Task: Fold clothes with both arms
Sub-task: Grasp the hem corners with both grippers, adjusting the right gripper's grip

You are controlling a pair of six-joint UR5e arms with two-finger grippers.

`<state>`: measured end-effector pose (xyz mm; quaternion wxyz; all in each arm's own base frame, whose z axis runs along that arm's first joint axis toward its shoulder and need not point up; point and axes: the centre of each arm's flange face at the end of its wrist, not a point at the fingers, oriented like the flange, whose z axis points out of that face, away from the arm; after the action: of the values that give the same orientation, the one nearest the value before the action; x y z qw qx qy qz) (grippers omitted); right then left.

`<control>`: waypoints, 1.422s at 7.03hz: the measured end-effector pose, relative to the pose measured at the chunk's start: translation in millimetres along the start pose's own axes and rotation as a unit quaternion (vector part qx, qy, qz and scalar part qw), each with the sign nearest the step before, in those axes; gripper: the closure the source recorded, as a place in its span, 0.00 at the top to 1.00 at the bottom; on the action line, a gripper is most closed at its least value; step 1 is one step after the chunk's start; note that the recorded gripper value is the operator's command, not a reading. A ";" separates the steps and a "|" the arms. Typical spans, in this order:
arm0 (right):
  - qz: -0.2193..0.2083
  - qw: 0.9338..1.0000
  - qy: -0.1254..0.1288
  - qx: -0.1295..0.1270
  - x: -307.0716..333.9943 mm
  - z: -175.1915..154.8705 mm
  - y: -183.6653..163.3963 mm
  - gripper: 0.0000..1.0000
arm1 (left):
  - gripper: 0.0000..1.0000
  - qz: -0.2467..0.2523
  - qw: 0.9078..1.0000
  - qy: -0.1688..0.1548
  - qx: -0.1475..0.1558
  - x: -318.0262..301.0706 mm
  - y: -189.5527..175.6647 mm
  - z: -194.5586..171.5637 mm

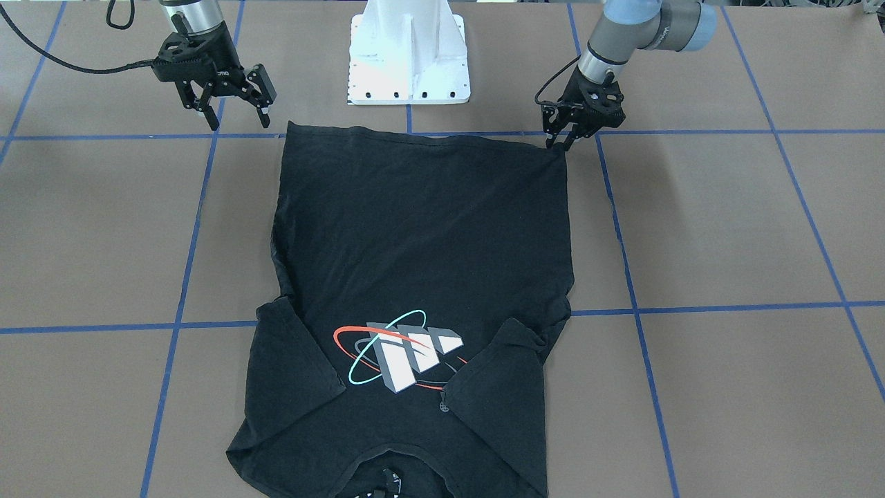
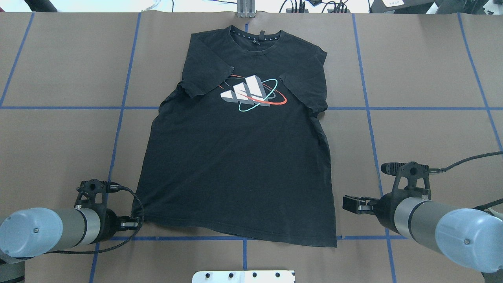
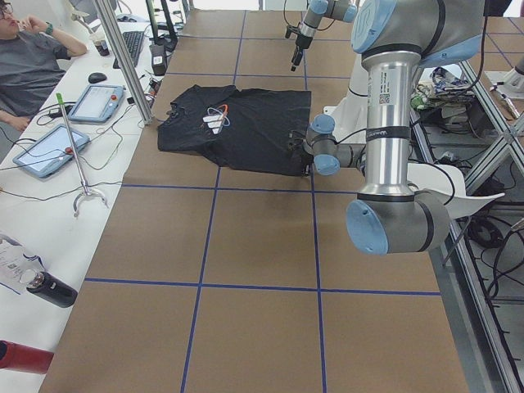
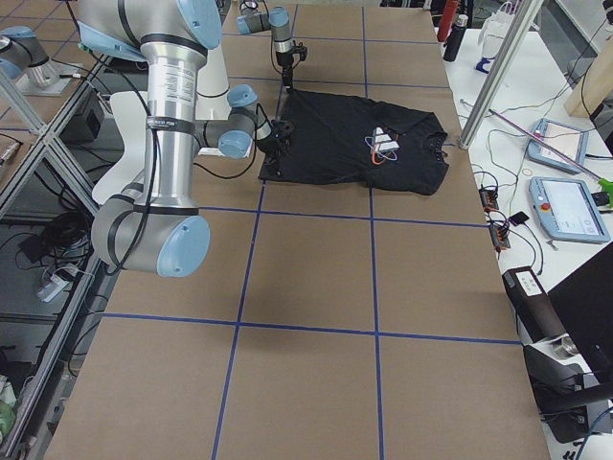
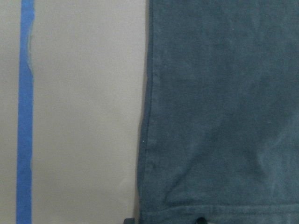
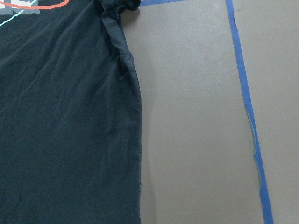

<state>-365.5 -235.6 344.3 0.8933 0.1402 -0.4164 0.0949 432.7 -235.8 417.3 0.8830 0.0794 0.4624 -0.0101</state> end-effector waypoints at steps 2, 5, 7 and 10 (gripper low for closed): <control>0.000 1.000 0.001 0.001 0.3 0.4 -0.3 1.00 | 0.00 0.000 1.000 0.001 -0.001 0.3 0.0 -1.3; 0.000 1.000 0.007 -0.001 3.1 5.9 2.2 1.00 | 0.00 0.001 1.000 0.013 0.003 9.6 -3.4 -8.6; 0.004 1.000 0.014 -0.008 -0.1 21.9 17.9 0.96 | 0.00 0.000 1.000 0.019 0.007 13.5 -5.0 -11.9; 0.006 1.000 0.016 -0.009 -26.4 56.0 59.6 0.73 | 0.00 0.000 1.000 0.024 0.012 16.5 -6.2 -15.4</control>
<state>-439.6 -199.2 368.6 0.9002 0.1283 -0.4042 0.0991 429.1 -238.7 394.4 0.8706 0.0901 0.4835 -0.0141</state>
